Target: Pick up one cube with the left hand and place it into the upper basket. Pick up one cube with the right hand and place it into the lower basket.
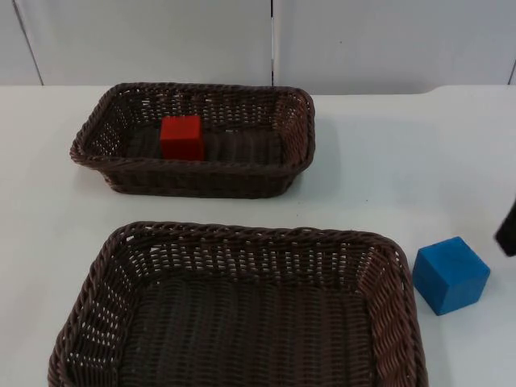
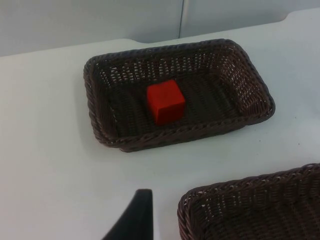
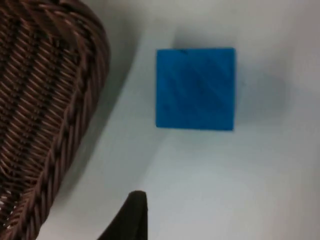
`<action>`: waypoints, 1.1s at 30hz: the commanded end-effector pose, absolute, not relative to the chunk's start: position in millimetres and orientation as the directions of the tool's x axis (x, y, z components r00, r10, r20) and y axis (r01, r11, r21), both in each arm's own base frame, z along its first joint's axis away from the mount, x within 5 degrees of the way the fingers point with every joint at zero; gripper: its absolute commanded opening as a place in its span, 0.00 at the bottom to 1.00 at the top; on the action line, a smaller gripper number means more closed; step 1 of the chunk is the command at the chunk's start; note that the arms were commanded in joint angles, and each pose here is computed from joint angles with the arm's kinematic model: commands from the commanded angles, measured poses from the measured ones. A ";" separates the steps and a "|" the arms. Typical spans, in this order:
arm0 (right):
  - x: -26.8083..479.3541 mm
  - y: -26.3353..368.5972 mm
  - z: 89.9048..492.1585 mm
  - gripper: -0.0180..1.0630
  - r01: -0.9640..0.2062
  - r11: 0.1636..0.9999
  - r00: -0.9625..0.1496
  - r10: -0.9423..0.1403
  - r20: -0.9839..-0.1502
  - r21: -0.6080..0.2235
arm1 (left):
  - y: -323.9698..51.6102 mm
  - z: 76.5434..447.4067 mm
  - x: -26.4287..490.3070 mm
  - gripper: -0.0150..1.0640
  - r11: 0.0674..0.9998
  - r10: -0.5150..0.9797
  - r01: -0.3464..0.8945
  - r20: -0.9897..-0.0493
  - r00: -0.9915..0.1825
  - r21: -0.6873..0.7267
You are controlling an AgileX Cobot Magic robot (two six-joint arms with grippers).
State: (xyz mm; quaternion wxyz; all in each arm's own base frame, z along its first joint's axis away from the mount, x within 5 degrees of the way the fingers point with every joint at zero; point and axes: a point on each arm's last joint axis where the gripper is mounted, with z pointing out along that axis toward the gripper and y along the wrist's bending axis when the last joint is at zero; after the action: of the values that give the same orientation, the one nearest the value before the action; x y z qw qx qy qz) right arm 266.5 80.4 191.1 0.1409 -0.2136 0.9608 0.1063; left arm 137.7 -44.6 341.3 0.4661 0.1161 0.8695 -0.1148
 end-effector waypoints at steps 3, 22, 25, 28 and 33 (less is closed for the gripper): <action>271.6 97.0 185.5 0.93 -0.542 0.839 -0.794 -0.491 -0.358 0.053 | -45.4 341.2 136.0 0.99 0.944 0.091 0.315 -0.839 -0.536 -0.099; 290.4 127.8 137.9 0.93 -0.589 0.807 -0.729 -0.549 -0.409 -0.032 | -45.3 341.2 136.1 0.99 0.944 0.092 0.314 -0.839 -0.536 -0.097; 292.7 128.3 126.9 0.93 -0.575 0.818 -0.746 -0.536 -0.396 -0.025 | -45.2 341.2 136.1 0.99 0.945 0.094 0.314 -0.839 -0.535 -0.095; 294.6 128.7 117.3 0.93 -0.569 0.822 -0.753 -0.532 -0.387 -0.024 | -45.2 341.2 136.1 0.99 0.945 0.094 0.314 -0.839 -0.535 -0.095; 296.0 128.9 103.2 0.93 -0.565 0.825 -0.763 -0.533 -0.365 -0.022 | -45.1 341.2 136.1 0.99 0.945 0.095 0.314 -0.839 -0.535 -0.093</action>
State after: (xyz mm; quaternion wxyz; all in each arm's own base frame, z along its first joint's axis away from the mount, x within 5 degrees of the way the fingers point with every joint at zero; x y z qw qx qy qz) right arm 294.2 126.3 102.4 0.1722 -0.2922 0.9397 0.0444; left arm 137.8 -44.6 341.5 0.4670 0.1160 0.8691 -0.1149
